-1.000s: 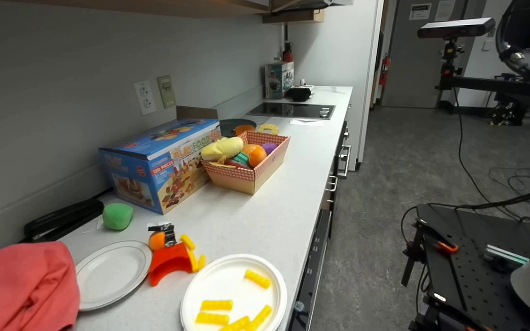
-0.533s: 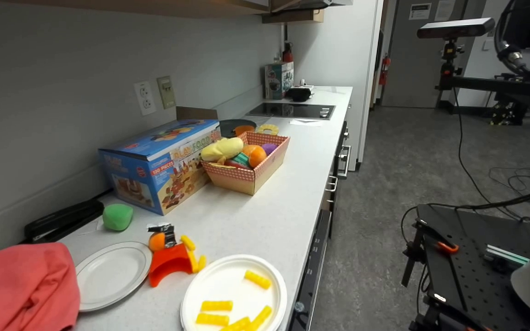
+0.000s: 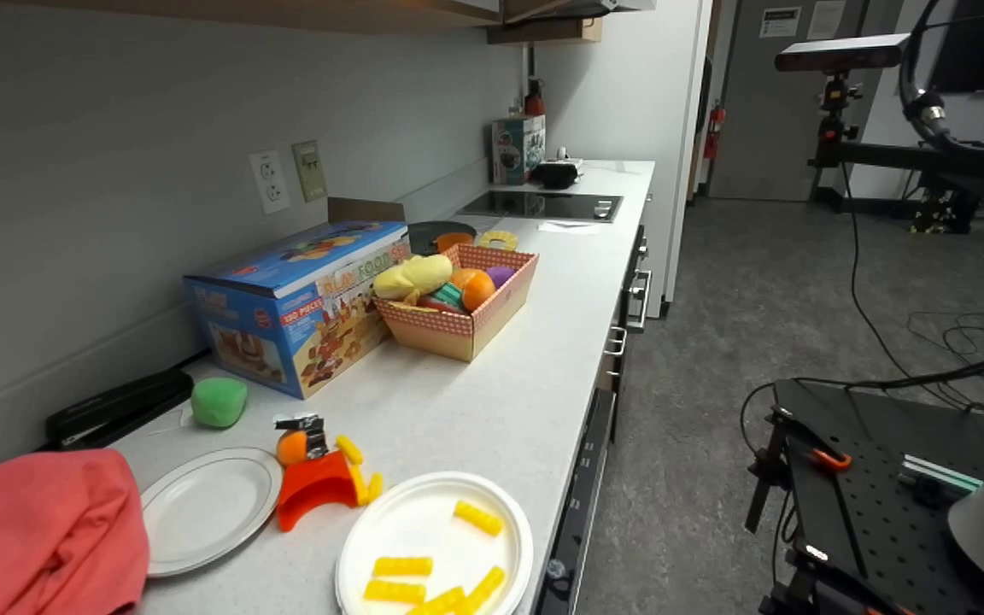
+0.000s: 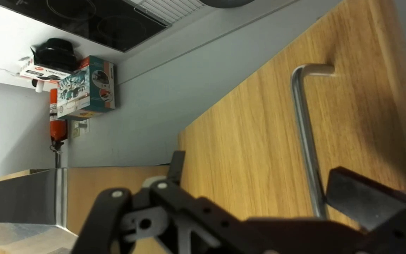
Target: Open the right door of the top cabinet.
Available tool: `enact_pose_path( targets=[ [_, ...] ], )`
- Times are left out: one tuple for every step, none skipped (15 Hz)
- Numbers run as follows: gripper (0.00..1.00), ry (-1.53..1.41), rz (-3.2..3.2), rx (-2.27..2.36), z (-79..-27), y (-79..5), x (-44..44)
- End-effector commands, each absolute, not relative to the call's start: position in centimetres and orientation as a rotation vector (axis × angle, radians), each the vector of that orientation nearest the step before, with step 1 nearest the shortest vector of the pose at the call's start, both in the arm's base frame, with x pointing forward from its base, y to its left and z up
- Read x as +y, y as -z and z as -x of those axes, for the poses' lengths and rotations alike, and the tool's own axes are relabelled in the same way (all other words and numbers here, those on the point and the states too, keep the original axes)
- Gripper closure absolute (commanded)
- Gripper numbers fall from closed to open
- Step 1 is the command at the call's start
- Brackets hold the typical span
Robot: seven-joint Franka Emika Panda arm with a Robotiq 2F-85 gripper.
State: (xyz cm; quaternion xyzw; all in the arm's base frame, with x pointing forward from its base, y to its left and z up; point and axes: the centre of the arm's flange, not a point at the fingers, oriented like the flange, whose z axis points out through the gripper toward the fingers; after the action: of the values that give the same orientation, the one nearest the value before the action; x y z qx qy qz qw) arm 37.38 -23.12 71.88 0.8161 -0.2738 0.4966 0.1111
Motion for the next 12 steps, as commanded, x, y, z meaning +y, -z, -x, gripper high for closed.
enact_pose_path(
  targets=[
    [0.00, -1.439, -2.280, -0.889, -35.0, -72.1, -25.2],
    [0.00, -1.419, -2.249, -0.904, -33.9, -72.0, -25.7],
    [0.00, -1.392, -2.216, -0.932, -32.4, -72.0, -26.2],
    [0.00, -1.370, -2.180, -0.966, -31.0, -72.0, -27.4],
    [0.00, -1.346, -2.152, -0.998, -29.5, -72.0, -28.5],
    [0.00, -1.328, -2.126, -1.020, -28.2, -72.0, -29.3],
    [0.00, -1.320, -2.125, -1.029, -27.1, -72.2, -29.5],
    [0.00, -1.317, -2.131, -1.030, -26.5, -72.2, -29.6],
    [0.00, -1.312, -2.159, -1.018, -26.3, -72.3, -29.1],
    [0.00, -1.302, -2.202, -1.002, -26.5, -72.3, -28.5],
    [0.00, -1.288, -2.269, -0.973, -26.9, -72.0, -27.5],
    [0.00, -1.271, -2.303, -0.954, -27.3, -71.7, -26.7]
  ],
)
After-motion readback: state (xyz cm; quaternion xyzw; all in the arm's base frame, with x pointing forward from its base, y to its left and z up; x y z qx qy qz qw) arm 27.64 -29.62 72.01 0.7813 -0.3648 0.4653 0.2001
